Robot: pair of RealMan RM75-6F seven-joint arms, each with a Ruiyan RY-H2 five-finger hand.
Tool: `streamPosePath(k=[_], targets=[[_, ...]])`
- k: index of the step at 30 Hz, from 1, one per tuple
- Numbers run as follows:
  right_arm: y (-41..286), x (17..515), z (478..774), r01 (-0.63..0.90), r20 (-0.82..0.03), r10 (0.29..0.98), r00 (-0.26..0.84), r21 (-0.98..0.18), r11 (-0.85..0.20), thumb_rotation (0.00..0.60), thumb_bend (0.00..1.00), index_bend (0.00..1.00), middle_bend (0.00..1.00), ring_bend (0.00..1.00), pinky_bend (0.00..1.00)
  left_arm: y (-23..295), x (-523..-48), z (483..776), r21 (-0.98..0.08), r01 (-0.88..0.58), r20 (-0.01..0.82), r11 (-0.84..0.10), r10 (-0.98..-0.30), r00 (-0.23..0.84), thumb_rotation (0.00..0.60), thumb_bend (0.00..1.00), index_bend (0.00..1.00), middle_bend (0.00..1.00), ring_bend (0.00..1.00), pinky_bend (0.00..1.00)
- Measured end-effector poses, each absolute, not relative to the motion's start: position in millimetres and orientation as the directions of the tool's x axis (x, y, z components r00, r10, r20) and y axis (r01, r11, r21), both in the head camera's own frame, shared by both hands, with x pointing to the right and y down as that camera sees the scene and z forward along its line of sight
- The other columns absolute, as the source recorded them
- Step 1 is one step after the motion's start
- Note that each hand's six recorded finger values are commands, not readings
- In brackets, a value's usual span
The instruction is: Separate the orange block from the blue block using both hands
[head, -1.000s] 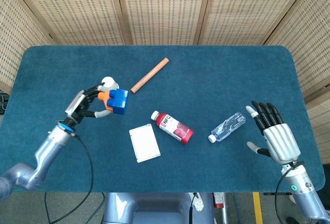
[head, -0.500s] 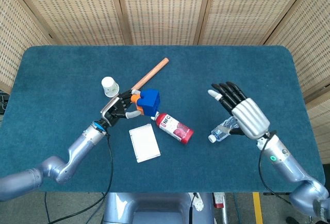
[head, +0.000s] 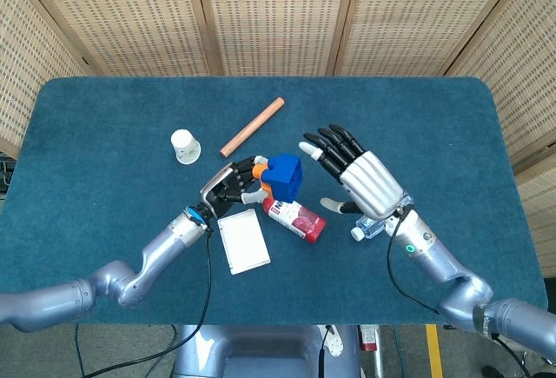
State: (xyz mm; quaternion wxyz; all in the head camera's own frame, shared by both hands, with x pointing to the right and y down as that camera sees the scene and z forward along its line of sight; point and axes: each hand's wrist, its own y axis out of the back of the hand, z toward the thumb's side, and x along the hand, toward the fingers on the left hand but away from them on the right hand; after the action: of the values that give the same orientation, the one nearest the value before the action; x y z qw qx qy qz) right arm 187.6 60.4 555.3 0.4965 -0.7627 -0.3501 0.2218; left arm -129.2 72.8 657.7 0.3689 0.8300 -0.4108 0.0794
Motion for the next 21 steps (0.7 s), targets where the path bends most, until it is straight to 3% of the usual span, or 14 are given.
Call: streamPosePath(k=[6,15,21], targets=[[60,172,556,0.344,0.039,0.76,0.649,-0.906,-0.248,0.6,0.0,0.25,0.24,0.0,0.0,74,-125,655,0.565,-0.732,0.432,-0.382,-0.619,0.656,0.6,0.27,0.56,0.54,0.0,0.0],[59,164,557,0.387,0.067,0.772,0.632,-0.89,-0.24,0.6,0.0,0.33,0.31,0.0,0.0,78,-122,657,0.571,-0.726,0.434,-0.383,-0.61,0.663,0.6,0.27,0.56,0.54,0.0,0.0],[60,159,557,0.408,0.076,0.773,0.63,-0.879,-0.246,0.6,0.07,0.37,0.36,0.01,0.0,80,-120,658,0.579,-0.722,0.435,-0.379,-0.605,0.667,0.6,0.27,0.56,0.54,0.0,0.0]])
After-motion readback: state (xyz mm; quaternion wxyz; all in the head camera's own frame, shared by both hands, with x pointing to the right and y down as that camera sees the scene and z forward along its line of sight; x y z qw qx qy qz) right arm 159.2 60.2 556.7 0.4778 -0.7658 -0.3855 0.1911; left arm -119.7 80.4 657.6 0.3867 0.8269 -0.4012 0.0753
